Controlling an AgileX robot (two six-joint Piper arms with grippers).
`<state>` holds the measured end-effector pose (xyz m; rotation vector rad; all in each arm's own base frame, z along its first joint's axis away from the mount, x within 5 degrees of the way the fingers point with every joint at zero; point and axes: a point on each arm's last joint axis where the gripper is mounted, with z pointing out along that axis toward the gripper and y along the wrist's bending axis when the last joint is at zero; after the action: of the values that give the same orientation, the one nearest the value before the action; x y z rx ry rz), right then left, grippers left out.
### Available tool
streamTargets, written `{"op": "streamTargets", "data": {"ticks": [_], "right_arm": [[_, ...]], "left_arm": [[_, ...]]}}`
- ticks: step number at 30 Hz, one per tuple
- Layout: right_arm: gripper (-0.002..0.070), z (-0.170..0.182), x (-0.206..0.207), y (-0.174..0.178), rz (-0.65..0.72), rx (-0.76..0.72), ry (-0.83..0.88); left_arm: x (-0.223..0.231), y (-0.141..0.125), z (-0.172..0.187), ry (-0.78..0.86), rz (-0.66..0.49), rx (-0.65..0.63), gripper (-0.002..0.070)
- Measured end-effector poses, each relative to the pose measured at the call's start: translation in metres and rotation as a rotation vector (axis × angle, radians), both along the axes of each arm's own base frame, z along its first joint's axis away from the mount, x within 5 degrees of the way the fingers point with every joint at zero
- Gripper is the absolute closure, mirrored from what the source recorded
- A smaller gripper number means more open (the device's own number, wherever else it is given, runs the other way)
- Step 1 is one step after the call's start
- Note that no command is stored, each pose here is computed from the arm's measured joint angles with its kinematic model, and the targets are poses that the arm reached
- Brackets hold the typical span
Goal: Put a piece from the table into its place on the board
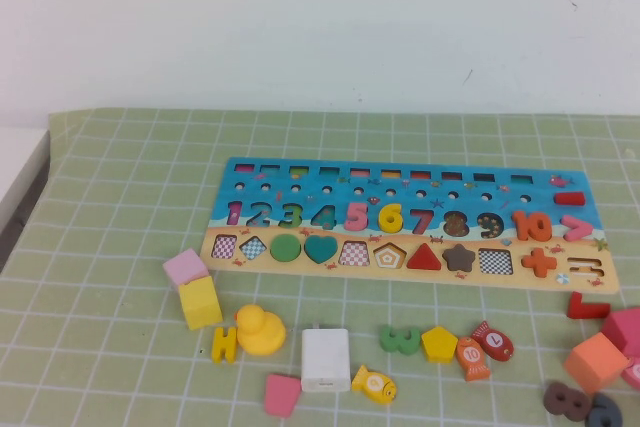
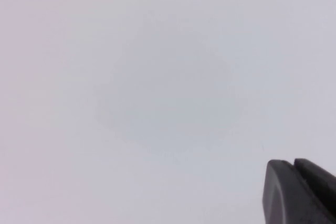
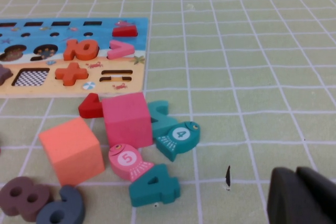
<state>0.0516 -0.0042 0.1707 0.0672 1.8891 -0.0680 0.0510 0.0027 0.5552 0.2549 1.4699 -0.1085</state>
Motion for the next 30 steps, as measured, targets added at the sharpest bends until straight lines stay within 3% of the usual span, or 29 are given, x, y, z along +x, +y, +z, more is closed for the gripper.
{"op": "streamTargets", "data": {"ticks": [5,11,16,20,25,30], "right_arm": [[0.0673,0.000,0.000,0.000,0.000,0.000,0.000],[0.0672,0.000,0.000,0.000,0.000,0.000,0.000],[0.0672,0.000,0.000,0.000,0.000,0.000,0.000],[0.0672,0.000,0.000,0.000,0.000,0.000,0.000],[0.0672,0.000,0.000,0.000,0.000,0.000,0.000],[0.0672,0.000,0.000,0.000,0.000,0.000,0.000]], "left_arm": [[-0.021,0.014,-0.063,0.000,0.000,-0.073,0.0676],[-0.021,0.009,-0.130,0.044,-0.062,-0.165,0.0676],[-0.006,-0.005,-0.174,0.115,-0.088,-0.133,0.0676],[0.005,-0.014,-0.205,0.191,-0.096,-0.100,0.0676],[0.012,-0.023,-0.239,0.359,-0.123,-0.233,0.0676],[0.013,-0.031,-0.251,0.357,-0.189,-0.225,0.0677]]}}
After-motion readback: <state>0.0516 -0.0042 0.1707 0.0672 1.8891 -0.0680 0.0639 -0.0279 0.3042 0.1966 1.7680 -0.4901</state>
